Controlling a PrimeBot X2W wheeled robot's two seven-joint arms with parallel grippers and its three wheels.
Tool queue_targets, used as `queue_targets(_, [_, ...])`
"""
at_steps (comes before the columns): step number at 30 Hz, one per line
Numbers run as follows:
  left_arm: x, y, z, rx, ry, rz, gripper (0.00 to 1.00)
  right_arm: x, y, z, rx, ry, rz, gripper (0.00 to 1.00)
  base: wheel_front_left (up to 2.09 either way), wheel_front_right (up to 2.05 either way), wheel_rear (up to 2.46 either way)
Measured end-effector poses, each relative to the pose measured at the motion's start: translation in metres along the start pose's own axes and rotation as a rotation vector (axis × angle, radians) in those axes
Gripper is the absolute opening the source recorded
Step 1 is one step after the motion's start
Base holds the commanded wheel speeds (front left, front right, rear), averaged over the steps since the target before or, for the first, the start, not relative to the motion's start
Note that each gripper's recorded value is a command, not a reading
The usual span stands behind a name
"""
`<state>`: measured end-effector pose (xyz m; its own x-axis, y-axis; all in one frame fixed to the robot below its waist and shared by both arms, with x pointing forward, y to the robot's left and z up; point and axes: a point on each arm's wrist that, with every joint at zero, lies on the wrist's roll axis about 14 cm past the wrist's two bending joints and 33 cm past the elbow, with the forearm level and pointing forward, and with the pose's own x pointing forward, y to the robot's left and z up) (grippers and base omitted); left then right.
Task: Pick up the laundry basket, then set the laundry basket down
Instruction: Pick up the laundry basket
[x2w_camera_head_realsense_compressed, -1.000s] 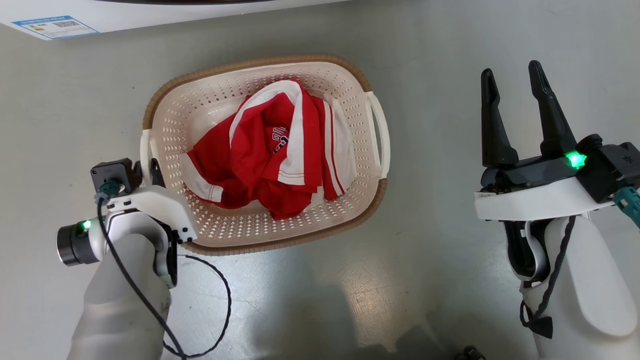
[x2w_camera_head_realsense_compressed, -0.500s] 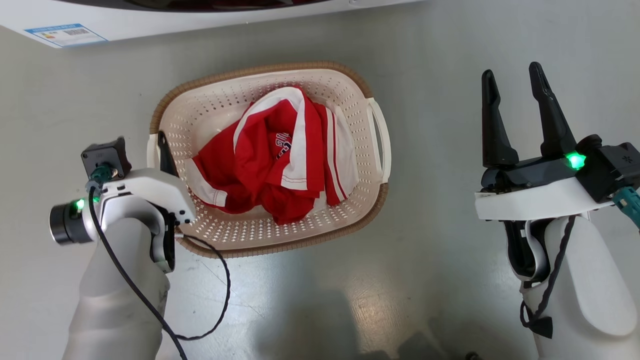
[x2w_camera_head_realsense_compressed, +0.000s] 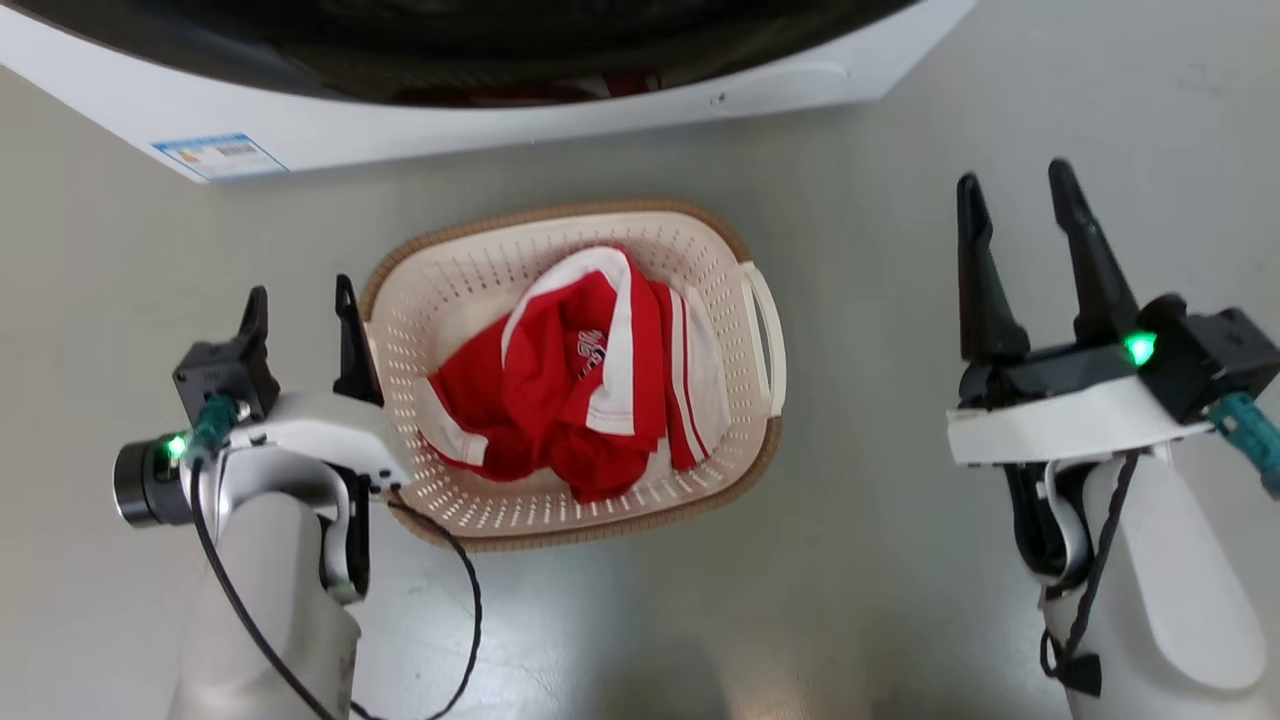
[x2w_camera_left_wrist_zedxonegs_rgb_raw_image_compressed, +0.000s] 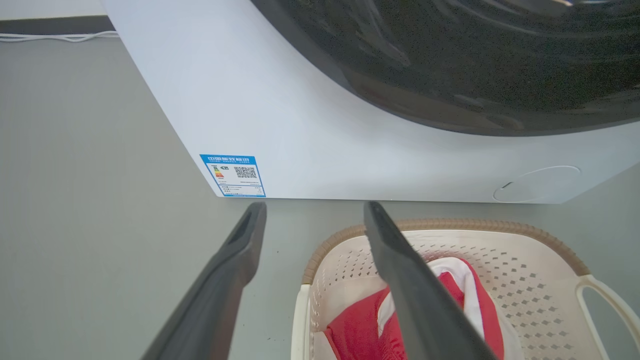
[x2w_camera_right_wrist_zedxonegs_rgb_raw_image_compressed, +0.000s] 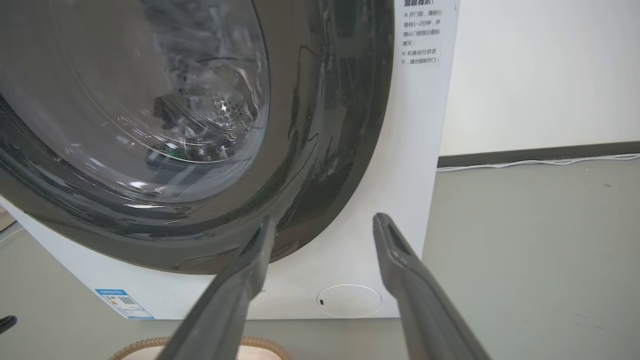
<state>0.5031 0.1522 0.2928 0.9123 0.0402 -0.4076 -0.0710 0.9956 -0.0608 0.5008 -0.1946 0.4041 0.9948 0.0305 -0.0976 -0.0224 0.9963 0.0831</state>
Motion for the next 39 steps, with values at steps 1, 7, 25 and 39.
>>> queue_targets(1, [-0.004,0.0,0.006,0.005,-0.018,-0.001,1.0,-0.003,0.001,0.002,0.0,0.0,0.001,1.0,0.0,0.0,0.0])
queue_targets(7, [-0.04,-0.003,0.04,0.015,-0.115,-0.025,1.0,-0.027,0.004,0.012,0.006,0.002,0.0,1.0,0.0,0.0,0.0])
queue_targets(25, [-0.181,0.003,0.078,0.028,-0.281,-0.036,1.0,-0.132,0.021,0.038,0.026,-0.024,0.017,1.0,0.0,0.0,0.0])
queue_targets(39, [-0.239,0.019,0.094,0.026,-0.395,-0.002,1.0,-0.173,0.031,0.052,0.033,-0.08,0.043,1.0,0.0,0.0,0.0])
